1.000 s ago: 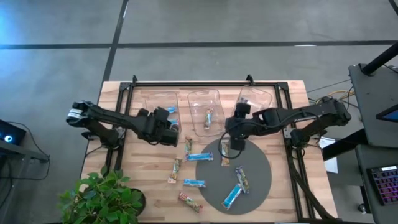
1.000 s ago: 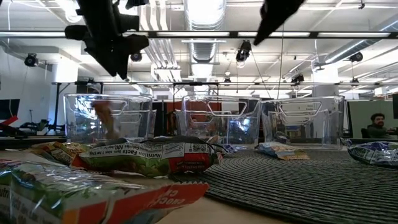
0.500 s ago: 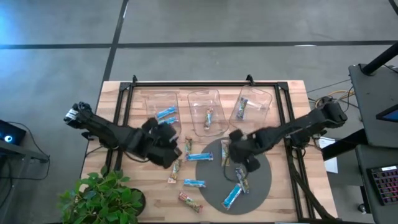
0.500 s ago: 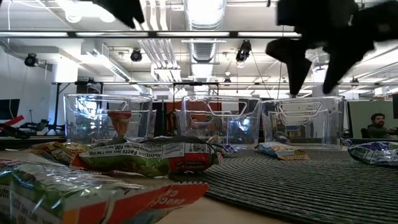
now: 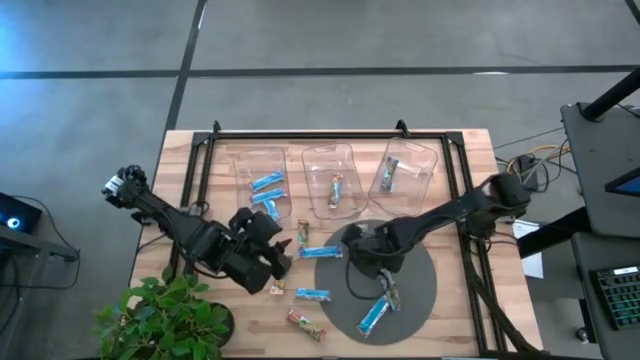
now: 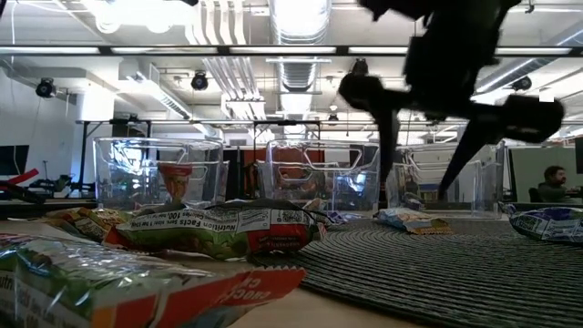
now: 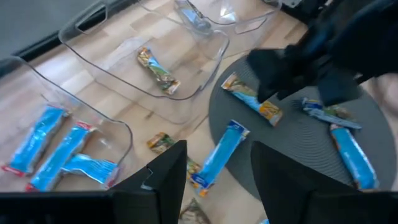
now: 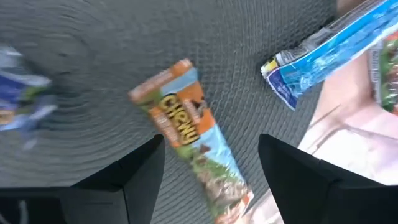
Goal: Pick and place Granola Bars by type
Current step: Put the yellow granola bar into the middle transparent bin
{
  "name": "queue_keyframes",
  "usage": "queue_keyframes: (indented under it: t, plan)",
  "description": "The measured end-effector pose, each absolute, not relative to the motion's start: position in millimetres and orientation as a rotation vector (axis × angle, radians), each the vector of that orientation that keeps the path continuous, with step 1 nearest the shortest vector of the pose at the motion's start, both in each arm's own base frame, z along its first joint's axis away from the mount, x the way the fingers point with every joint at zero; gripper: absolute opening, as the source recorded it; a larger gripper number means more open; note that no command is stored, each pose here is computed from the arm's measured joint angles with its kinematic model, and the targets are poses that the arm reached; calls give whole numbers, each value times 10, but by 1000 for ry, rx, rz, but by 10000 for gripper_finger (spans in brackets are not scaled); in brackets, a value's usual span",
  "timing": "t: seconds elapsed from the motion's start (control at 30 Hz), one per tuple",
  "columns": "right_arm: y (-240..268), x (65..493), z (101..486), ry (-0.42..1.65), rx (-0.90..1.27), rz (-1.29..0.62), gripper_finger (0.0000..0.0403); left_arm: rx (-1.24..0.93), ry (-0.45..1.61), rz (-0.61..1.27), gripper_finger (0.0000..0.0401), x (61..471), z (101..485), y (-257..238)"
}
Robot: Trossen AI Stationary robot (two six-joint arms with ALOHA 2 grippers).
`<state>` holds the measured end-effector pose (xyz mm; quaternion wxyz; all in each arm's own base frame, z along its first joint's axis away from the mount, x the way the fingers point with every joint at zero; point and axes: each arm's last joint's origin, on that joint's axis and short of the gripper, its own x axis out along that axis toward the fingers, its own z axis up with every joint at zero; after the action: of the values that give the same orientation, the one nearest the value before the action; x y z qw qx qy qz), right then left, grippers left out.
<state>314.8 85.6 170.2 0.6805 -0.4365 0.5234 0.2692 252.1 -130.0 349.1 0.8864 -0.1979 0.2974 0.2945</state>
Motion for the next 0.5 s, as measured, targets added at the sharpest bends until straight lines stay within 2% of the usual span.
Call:
queue_keyframes:
  t: [0.2,0.5]
  plan:
    - [695,3338,1544,1293,-928,622,245,-462,585,602,161,2545,3508,-1326]
    - [526,3264,1486,1390,-816,612,219,-488,562,590,161,2569,3521,-1340]
